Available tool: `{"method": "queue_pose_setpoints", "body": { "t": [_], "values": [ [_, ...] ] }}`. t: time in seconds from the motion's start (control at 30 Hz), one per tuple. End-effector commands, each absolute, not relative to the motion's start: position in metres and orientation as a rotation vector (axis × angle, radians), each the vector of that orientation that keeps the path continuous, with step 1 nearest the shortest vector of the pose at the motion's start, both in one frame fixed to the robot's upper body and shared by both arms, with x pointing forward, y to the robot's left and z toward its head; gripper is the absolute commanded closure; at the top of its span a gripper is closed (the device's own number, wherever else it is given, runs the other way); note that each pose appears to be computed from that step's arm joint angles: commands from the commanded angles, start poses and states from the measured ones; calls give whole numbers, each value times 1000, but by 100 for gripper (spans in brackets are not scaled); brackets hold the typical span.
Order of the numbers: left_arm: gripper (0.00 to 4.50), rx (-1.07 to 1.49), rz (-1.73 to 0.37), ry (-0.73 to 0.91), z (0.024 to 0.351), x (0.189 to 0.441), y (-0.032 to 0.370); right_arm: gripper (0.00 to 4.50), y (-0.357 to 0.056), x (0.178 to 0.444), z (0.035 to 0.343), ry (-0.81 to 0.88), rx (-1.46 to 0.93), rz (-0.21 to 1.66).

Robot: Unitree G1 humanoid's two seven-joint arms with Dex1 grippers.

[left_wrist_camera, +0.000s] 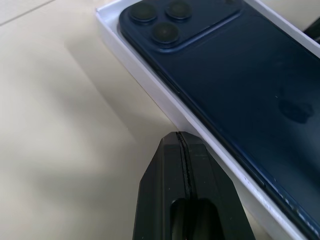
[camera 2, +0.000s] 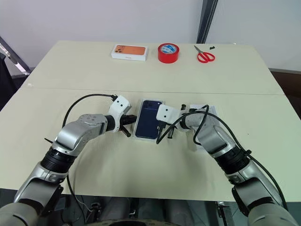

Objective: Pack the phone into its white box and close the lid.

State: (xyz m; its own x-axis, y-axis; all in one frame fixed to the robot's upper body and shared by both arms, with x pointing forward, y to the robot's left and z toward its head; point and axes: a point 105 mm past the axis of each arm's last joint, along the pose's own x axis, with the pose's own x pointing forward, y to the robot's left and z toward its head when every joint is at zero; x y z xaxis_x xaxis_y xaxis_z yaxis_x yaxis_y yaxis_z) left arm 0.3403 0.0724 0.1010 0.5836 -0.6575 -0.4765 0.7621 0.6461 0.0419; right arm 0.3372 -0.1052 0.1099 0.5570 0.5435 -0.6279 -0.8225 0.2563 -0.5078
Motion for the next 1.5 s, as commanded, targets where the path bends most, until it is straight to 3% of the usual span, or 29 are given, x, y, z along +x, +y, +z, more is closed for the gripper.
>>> {"method": "queue_pose_setpoints", "body": {
  "t": [0.03,0.2,0.57,0.7,0.8,0.97,1.17,1.43,1.5],
  "values": [
    [449,236,-1066,437,108,310,32,450,-102,318,128,302,-925,1043],
    [449,278,-1220,442,109,286,16,450,-120,297,126,365,-952,1091],
    [449,265,-1241,462,105,286,8,450,-144,282,126,446,-971,1075],
    [449,251,-1209,450,109,289,20,450,-158,284,140,462,-958,1041],
    [450,214,-1149,412,119,297,37,363,-166,280,160,481,-824,1036],
    [450,216,-1124,286,134,297,57,118,-176,285,174,521,-626,935],
    [450,352,-1161,57,148,283,72,118,-199,304,154,746,-277,593],
    [450,285,-1196,-71,153,273,77,118,-200,299,128,845,-236,467],
    [450,291,-1202,-63,151,271,78,170,-197,300,126,835,-226,462]
  ]
}}
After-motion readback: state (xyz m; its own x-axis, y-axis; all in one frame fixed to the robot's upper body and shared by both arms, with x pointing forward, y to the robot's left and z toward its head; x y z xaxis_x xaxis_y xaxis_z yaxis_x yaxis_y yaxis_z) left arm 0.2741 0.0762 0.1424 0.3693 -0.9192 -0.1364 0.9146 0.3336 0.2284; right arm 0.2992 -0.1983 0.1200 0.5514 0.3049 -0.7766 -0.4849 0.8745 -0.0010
